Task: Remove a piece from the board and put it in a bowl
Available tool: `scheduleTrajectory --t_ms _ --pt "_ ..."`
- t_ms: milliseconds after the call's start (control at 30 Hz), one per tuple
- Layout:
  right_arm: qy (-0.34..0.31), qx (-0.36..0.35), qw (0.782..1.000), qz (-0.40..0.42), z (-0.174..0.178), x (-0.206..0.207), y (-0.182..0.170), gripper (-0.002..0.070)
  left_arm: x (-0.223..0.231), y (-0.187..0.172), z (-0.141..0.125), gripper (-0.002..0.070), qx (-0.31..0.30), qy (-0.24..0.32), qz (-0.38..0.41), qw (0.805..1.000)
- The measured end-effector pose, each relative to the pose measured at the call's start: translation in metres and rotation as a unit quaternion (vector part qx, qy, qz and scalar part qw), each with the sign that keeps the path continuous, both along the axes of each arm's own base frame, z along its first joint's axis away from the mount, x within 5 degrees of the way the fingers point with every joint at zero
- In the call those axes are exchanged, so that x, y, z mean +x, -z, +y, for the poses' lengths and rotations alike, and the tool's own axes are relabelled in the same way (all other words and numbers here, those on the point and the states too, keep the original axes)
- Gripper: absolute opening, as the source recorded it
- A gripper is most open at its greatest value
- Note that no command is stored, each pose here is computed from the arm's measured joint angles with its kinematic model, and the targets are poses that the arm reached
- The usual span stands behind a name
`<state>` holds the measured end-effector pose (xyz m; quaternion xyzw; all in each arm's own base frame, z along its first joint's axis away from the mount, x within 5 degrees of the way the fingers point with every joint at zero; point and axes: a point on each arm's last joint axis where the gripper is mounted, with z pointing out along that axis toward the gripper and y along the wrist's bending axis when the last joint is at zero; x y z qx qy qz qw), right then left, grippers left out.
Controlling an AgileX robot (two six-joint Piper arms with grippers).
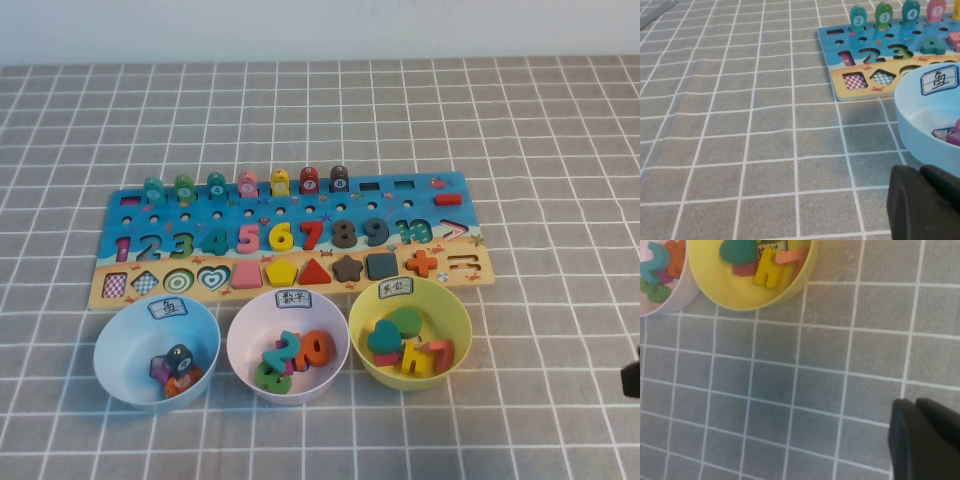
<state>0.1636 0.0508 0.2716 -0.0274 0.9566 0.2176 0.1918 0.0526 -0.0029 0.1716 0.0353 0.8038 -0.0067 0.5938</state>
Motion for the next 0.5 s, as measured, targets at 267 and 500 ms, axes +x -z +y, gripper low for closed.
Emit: scheduleTrajectory --t_ms 267,500 --pt "-0.061 -0.045 0.996 0.052 0.031 0.046 0.005 -0.0018 0.000 0.000 0.000 -0.0001 0.000 0.000 0.000 1.000" --pt "-0.108 -0.084 0.988 0.066 0.080 0.080 -0.001 -0.0018 0.000 0.000 0.000 -0.0001 0.000 0.000 0.000 1.000"
